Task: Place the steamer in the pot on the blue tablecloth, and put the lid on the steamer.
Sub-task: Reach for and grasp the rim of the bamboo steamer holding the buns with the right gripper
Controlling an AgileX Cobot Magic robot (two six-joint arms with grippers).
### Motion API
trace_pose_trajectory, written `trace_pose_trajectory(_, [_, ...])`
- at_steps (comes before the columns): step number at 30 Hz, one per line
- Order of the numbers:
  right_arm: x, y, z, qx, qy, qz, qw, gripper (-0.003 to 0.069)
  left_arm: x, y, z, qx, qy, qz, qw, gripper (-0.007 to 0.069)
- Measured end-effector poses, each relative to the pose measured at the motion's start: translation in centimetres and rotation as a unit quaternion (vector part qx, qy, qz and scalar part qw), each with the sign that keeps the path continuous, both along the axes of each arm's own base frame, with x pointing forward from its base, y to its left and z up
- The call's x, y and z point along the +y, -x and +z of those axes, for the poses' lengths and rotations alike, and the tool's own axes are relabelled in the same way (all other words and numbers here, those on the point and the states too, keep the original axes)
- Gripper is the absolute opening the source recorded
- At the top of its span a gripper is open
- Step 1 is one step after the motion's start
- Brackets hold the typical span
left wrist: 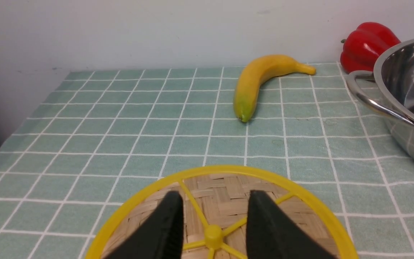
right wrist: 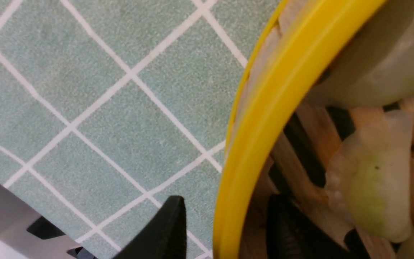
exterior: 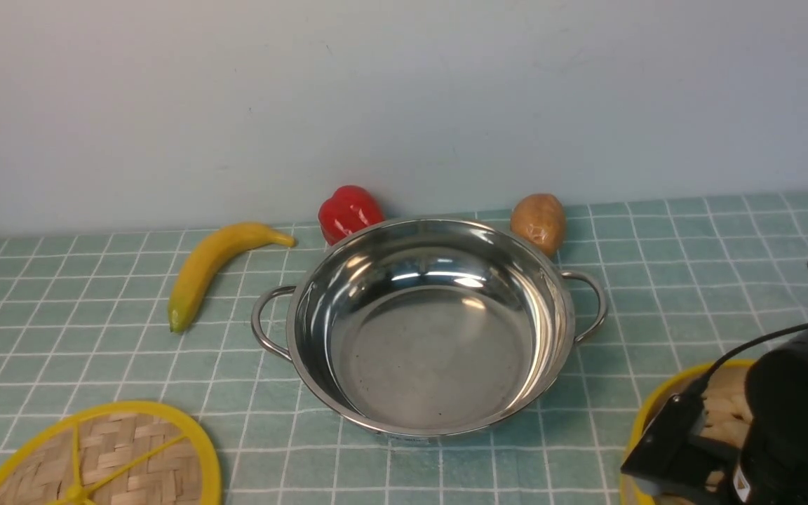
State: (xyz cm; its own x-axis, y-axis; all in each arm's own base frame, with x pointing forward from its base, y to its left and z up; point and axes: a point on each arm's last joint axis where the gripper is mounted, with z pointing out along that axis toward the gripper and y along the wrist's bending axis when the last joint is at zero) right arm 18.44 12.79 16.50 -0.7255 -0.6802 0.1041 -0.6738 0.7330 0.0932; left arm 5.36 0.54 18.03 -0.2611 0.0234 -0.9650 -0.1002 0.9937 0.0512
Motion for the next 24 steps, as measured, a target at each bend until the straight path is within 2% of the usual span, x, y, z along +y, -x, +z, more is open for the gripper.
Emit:
trace_pose_trajectory(2, [0.0, 0.1, 0.0, 0.003, 0.003, -0.002, 1.0, 0.0237, 0.0, 0.0, 0.0, 0.0, 0.0, 0.0, 1.0, 0.0243])
trace_pose_trajectory(3, [0.0, 0.1, 0.0, 0.004, 0.003, -0.002, 1.0, 0.0237, 0.0, 0.0, 0.0, 0.0, 0.0, 0.0, 1.0, 0.0243])
trace_pose_trajectory(5, [-0.1, 0.1, 0.0, 0.006, 0.005, -0.003, 1.0, 0.0114, 0.0, 0.0, 0.0, 0.0, 0.0, 0.0, 1.0, 0.0243])
trace_pose_trajectory(7, [-0.1, 0.0, 0.0, 0.001, 0.005, 0.004, 1.0, 0.0068, 0.0, 0.0, 0.0, 0.0, 0.0, 0.0, 1.0, 0.0243])
trace_pose_trajectory(16, [-0.3, -0.1, 0.4, -0.012, 0.019, -0.042, 0.999, 0.0061, 0.0, 0.0, 0.0, 0.0, 0.0, 0.0, 1.0, 0.0243])
trace_pose_trajectory(20, [-0.8, 0.3, 1.7, -0.02, 0.029, -0.066, 0.997, 0.0058, 0.0, 0.0, 0.0, 0.0, 0.0, 0.0, 1.0, 0.0243])
trace_pose_trajectory(24, [-1.2, 0.3, 4.8, -0.048, 0.036, -0.074, 0.995, 0.0063, 0.0, 0.0, 0.0, 0.0, 0.0, 0.0, 1.0, 0.0243])
